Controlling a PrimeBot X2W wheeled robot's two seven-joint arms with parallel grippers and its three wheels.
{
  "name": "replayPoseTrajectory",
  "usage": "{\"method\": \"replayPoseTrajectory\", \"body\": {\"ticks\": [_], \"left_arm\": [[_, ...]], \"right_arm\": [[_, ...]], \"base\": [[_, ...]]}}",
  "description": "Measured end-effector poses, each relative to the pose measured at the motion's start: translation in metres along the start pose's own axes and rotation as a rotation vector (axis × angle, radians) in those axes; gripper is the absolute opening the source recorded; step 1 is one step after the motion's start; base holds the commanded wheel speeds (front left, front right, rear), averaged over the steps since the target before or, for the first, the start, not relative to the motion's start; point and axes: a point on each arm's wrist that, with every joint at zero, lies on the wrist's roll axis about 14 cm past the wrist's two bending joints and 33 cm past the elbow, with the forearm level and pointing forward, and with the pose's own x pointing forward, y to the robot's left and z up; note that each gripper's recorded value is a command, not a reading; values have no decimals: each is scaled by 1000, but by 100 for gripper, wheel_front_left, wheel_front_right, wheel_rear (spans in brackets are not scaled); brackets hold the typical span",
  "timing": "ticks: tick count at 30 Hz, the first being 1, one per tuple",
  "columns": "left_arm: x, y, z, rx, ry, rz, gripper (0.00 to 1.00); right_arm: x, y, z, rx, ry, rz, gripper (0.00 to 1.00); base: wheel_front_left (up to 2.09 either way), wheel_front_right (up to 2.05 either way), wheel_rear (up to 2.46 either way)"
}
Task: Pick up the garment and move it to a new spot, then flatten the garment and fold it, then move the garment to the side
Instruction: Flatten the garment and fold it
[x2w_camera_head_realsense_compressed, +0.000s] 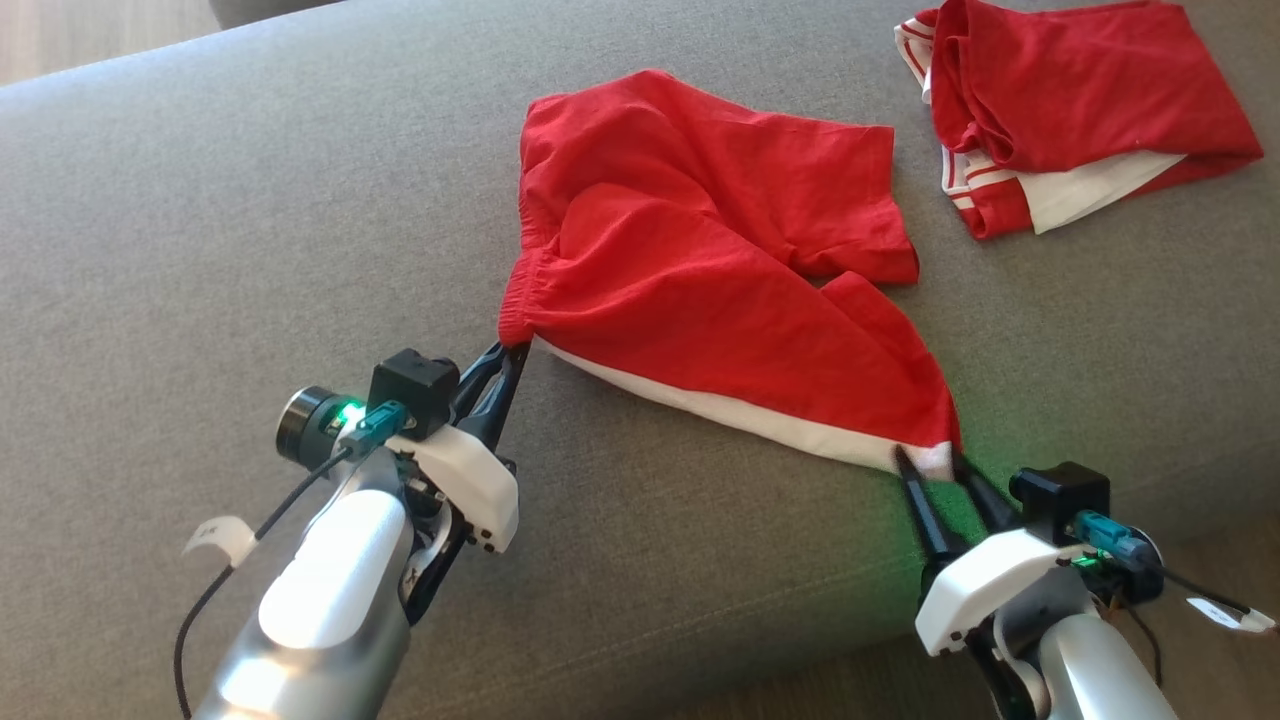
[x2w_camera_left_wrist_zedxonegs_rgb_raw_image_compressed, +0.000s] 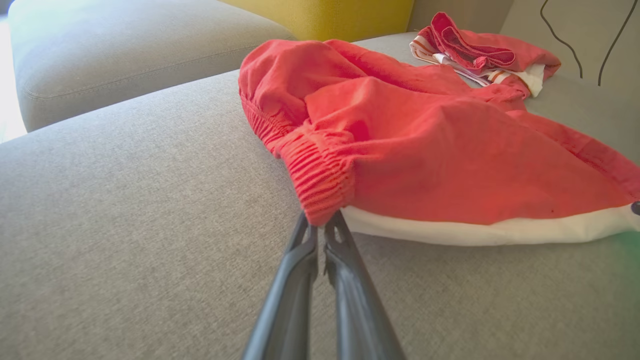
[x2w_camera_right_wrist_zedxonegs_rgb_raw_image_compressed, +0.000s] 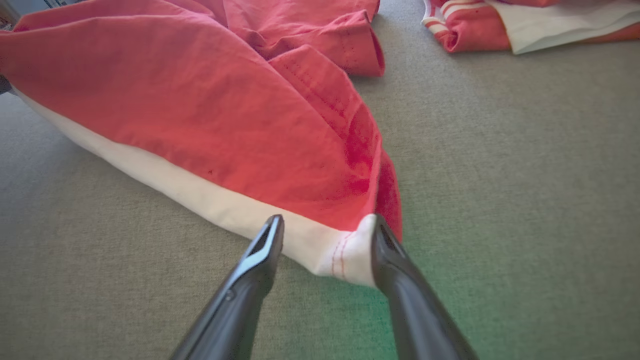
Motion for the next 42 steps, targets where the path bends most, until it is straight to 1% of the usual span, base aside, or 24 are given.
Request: {"method": "replayPoseTrajectory", "body": {"ticks": [4,9,13,15,17,23,25,28,30,32,33,36,39,42], "left_arm": [[-3,3,1,-4,-3,15,0],[-9,9,6,-2,-13,42,0],[-18,6,9,-45,-22,55,0],[-24,0,9,-62,-18,49,0],[-28,-5,18,-100,-38,48,0],[-45,-16,64,-149,-103,10,0],[-54,-15,85,-185,-135,9,0],[-67,-12,119,-186,-187,4,0],[-78,-10,148,-201,-248,7,0],[-93,-2,185,-264,-360,32,0],[-102,2,202,-292,-409,44,0],[-127,5,235,-319,-498,62,0],[-144,0,250,-326,-526,58,0],[-153,1,254,-328,-540,71,0]], "right_arm": [[0,-3,1,-10,5,-8,0],[-1,-3,13,-29,-36,-8,0],[-1,2,45,-63,-136,9,0],[-2,7,65,-87,-200,22,0],[-5,10,90,-106,-278,36,0],[-22,19,185,-208,-547,78,0],[-32,26,211,-234,-618,96,0],[-45,37,246,-264,-711,121,0],[-54,46,268,-276,-770,137,0],[-66,57,289,-293,-832,157,0],[-72,63,299,-296,-860,167,0],[-86,76,317,-296,-917,198,0],[-94,88,326,-293,-934,226,0],[-97,95,330,-294,-942,244,0]], "base": [[0,0,0],[0,0,0],[0,0,0],[0,0,0],[0,0,0],[0,0,0],[0,0,0],[0,0,0],[0,0,0],[0,0,0],[0,0,0],[0,0,0],[0,0,0],[0,0,0]]}}
